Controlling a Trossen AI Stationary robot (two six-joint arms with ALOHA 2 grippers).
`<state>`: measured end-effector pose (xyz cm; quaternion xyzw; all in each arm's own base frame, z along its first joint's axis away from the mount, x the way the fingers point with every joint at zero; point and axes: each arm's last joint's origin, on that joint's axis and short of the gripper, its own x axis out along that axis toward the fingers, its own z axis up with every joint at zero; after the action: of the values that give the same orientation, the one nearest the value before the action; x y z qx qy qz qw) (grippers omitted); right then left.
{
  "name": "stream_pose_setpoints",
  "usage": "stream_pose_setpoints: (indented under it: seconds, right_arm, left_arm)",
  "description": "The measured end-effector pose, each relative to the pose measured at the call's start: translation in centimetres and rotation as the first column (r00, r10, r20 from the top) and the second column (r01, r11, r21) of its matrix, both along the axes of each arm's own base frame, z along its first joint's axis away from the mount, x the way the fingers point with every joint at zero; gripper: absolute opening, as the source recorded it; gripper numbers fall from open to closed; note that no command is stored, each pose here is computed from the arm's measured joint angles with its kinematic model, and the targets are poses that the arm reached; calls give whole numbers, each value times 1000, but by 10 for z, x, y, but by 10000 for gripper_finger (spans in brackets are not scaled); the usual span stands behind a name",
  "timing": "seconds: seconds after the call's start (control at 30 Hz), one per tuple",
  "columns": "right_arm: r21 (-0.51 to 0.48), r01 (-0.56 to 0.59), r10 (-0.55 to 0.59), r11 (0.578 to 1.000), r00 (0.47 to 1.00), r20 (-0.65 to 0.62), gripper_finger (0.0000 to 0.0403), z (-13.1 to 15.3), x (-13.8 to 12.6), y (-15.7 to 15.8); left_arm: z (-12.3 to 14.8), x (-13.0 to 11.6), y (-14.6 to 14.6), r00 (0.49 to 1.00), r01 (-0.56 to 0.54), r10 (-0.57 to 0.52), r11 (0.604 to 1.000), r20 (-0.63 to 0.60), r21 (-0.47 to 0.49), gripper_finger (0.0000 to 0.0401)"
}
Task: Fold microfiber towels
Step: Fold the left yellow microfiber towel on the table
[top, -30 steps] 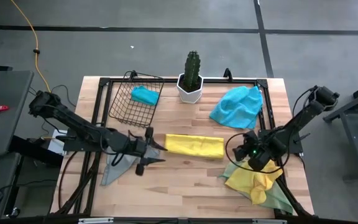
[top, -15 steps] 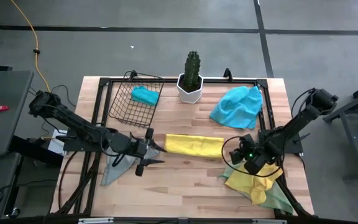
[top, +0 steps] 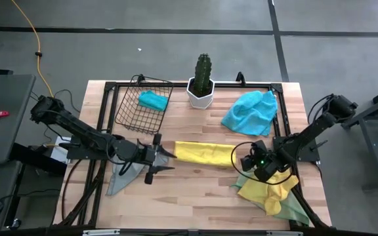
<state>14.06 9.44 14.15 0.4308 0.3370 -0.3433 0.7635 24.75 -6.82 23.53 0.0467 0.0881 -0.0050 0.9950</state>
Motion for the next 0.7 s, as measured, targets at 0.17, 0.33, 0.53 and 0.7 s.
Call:
stream_pose_setpoints:
  seconds: [0.17, 0.33, 0.53, 0.7]
  right_arm:
    - [6, 14, -14, 1000, 1000, 3, 190, 0, 0, 0]
    - [22, 39, -39, 999, 999, 9, 190, 0, 0, 0]
    - [47, 59, -60, 997, 998, 22, 190, 0, 1, 0]
    - [55, 95, -97, 994, 995, 28, 190, -2, 8, -4]
  left_arm:
    - [0, 0, 1, 1000, -14, 14, 1000, 1, 11, 184]
    - [0, 0, 1, 998, -55, 55, 998, 3, -22, 184]
    - [-4, 0, 5, 993, -117, 116, 993, -36, -29, 184]
    - [-8, 1, 14, 984, -164, 161, 986, -74, -37, 184]
